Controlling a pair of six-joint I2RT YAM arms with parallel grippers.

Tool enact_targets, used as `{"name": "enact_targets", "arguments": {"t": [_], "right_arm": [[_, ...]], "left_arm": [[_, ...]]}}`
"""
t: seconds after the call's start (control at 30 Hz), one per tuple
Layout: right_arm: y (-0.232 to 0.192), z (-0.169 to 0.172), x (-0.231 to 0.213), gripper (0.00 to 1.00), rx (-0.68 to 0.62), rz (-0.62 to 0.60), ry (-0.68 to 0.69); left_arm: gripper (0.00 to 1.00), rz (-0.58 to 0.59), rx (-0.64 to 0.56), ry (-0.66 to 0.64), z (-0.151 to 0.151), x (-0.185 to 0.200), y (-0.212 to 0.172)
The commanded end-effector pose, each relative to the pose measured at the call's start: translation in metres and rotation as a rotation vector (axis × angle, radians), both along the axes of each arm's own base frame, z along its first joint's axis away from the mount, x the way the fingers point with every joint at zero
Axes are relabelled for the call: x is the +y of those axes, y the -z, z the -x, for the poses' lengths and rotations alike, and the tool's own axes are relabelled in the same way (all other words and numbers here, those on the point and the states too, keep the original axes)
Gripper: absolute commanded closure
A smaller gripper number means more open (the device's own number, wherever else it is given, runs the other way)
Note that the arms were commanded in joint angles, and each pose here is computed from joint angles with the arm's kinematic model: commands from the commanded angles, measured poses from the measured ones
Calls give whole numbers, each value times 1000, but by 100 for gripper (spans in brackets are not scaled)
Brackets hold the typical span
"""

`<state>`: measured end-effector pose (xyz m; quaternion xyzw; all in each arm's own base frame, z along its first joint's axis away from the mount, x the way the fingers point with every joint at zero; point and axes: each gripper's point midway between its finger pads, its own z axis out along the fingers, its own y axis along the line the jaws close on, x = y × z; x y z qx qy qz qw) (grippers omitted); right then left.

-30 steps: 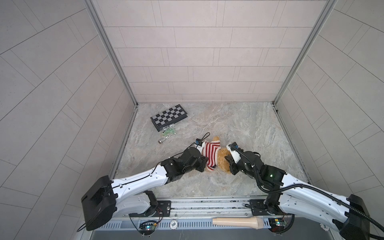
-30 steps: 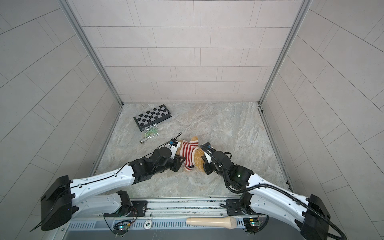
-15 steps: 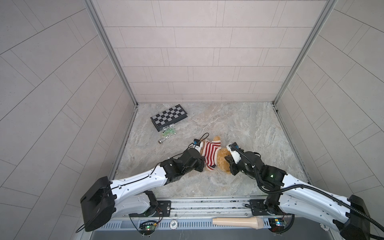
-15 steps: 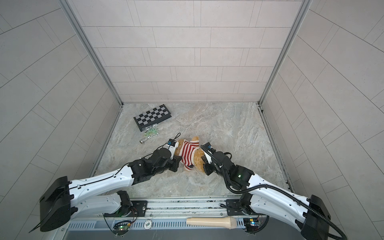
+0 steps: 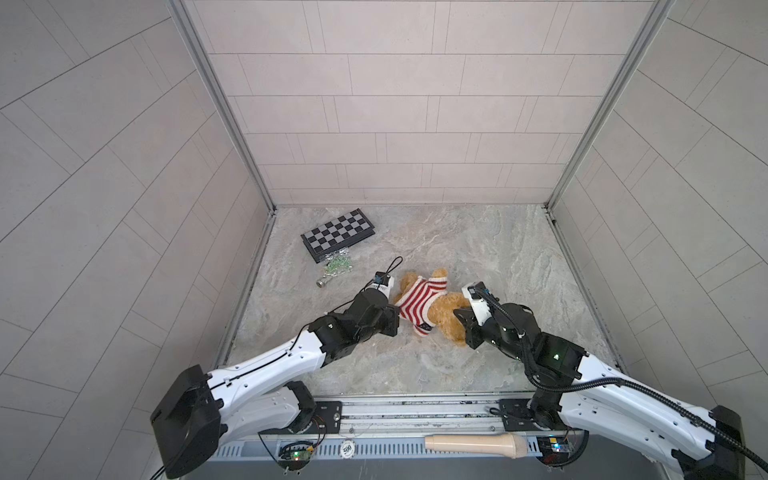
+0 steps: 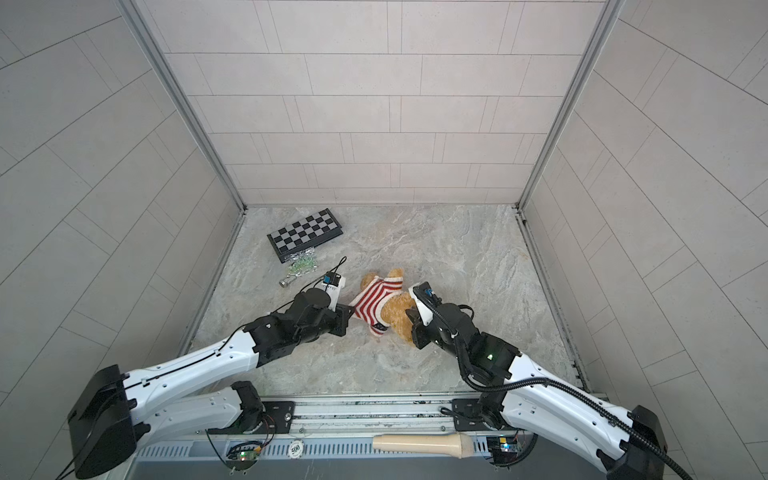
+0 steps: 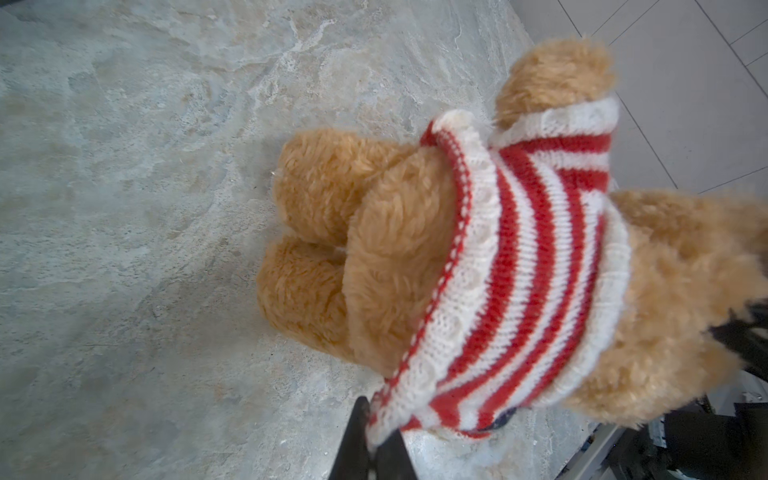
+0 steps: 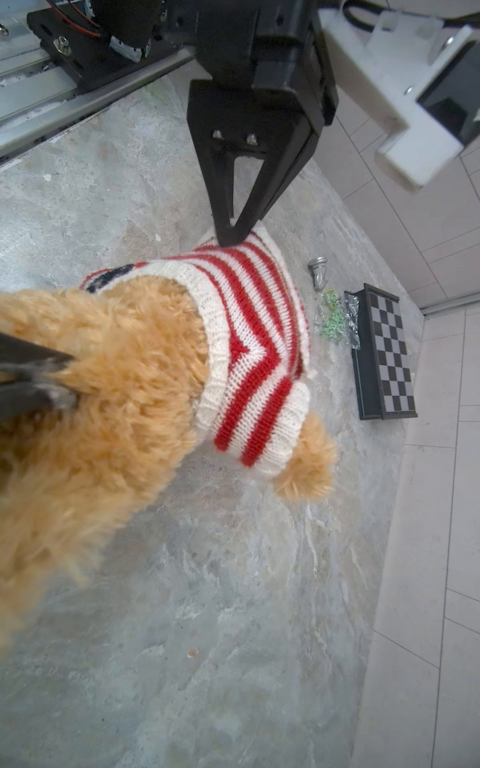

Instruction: Dress the teddy bear

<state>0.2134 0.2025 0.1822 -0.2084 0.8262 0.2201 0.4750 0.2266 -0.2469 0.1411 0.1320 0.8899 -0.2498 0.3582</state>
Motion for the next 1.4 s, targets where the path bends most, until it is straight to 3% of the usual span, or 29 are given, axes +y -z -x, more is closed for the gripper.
{"name": "enact_targets", "arguments": {"t": [0.0, 0.1, 0.23, 0.5, 0.67, 0.97, 1.37], "right_arm": [[-22, -7, 2, 100, -16, -57, 29], [-22, -11, 0, 100, 17, -59, 49], [-27, -13, -4, 100, 52, -107, 71], [-35, -18, -6, 100, 92, -176, 79], [-44, -19, -4, 100, 102, -244, 67], [-53, -17, -4, 100, 112, -323, 52], [-53, -16, -4, 100, 126, -388, 38]], "left_arm": [[77, -30, -59, 50, 4, -9, -12], [65, -68, -92, 73, 9, -9, -10], [59, -138, -159, 102, 18, -6, 1], [47, -81, -259, 246, 45, -35, 14], [39, -54, -312, 301, 46, -63, 9], [38, -211, -333, 245, 19, -77, 24], [52, -336, -368, 167, -5, -78, 24]]}}
